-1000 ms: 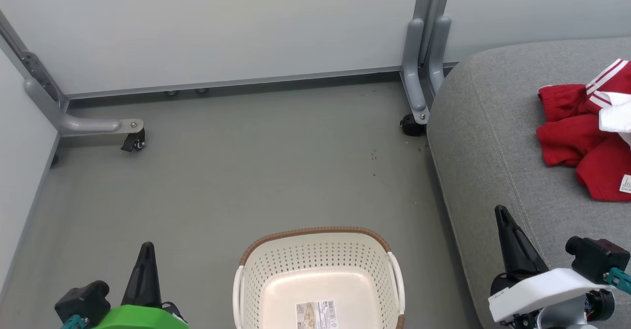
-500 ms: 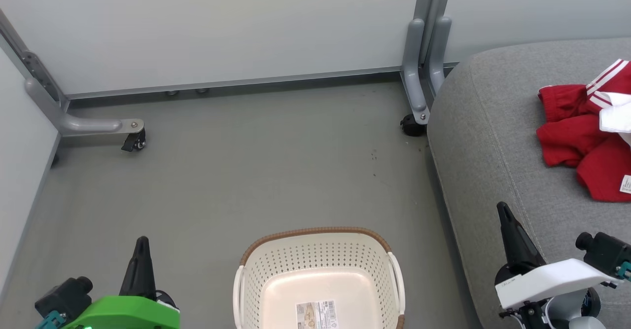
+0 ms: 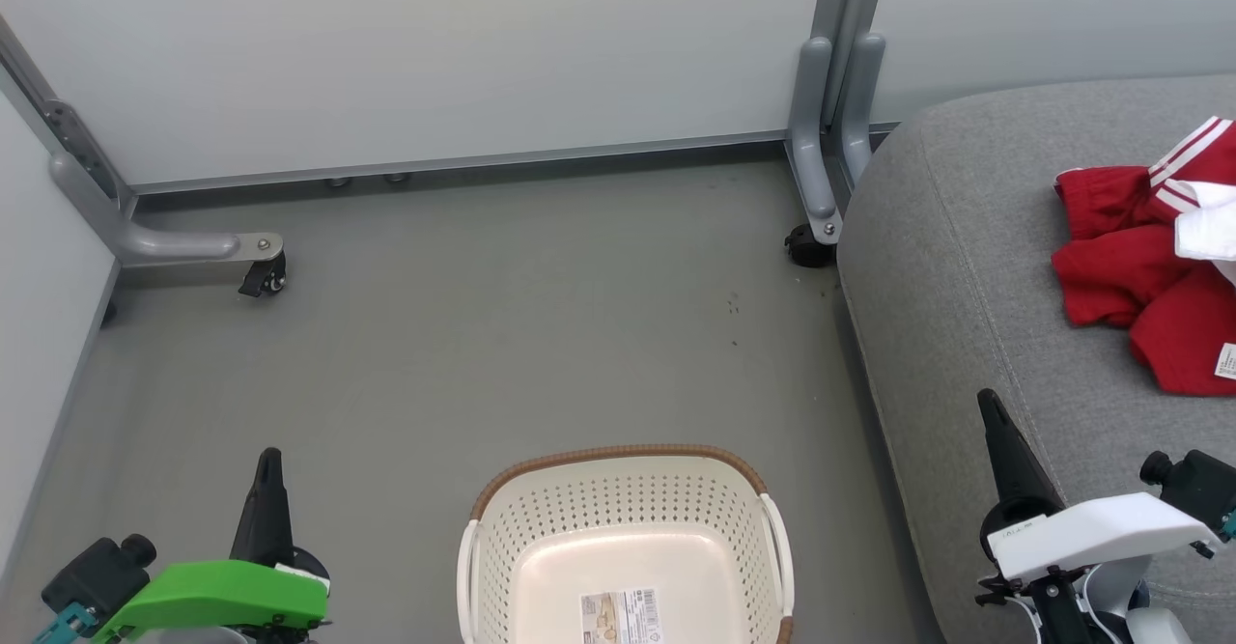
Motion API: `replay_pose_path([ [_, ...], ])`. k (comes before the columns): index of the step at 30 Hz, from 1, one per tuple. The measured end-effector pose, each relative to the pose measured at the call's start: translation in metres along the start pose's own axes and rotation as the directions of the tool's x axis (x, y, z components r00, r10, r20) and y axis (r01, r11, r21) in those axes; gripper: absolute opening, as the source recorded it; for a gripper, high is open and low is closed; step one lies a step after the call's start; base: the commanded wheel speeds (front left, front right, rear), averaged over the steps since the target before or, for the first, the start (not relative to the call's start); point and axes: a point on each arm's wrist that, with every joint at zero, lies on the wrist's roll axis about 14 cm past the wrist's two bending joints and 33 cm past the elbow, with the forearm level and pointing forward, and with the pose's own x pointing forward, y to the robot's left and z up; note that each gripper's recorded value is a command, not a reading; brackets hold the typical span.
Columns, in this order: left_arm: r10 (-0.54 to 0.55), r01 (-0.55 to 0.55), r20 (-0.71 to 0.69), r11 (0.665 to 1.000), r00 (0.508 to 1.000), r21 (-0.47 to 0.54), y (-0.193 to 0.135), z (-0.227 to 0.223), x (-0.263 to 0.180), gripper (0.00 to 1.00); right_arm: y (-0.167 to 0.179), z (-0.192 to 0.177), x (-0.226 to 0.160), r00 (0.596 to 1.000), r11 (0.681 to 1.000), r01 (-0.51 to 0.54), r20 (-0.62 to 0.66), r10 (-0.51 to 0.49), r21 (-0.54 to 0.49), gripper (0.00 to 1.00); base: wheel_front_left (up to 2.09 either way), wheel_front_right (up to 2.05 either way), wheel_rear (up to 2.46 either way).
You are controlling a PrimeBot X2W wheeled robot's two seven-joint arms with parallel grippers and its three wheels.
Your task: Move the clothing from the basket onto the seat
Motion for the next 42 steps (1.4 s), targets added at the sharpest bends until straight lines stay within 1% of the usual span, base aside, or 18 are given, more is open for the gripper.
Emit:
replay_pose_path([
  [9, -0.001, 0.001, -0.005, 0.994, 1.0, -0.105, -0.001, 0.002, 0.002, 0.0, -0.003, 0.002, 0.004, 1.0, 0.994, 0.008, 0.004, -0.009, 0.107, 0.0, 0.0, 0.0, 0.0],
  [20, -0.008, 0.007, -0.003, 0.974, 1.0, -0.225, -0.003, 0.006, 0.005, 0.0, -0.007, 0.003, 0.007, 1.0, 0.974, 0.019, 0.008, -0.021, 0.226, 0.0, 0.0, 0.0, 0.0],
  [33, -0.024, 0.023, 0.003, 0.936, 1.0, -0.35, -0.007, 0.01, 0.009, 0.0, -0.011, 0.004, 0.011, 0.999, 0.937, 0.026, 0.012, -0.032, 0.347, 0.0, 0.0, 0.0, 0.0],
  [42, -0.039, 0.038, 0.008, 0.903, 0.999, -0.429, -0.011, 0.012, 0.01, 0.0, -0.013, 0.007, 0.014, 0.999, 0.906, 0.024, 0.019, -0.035, 0.423, 0.0, 0.0, 0.0, 0.0],
])
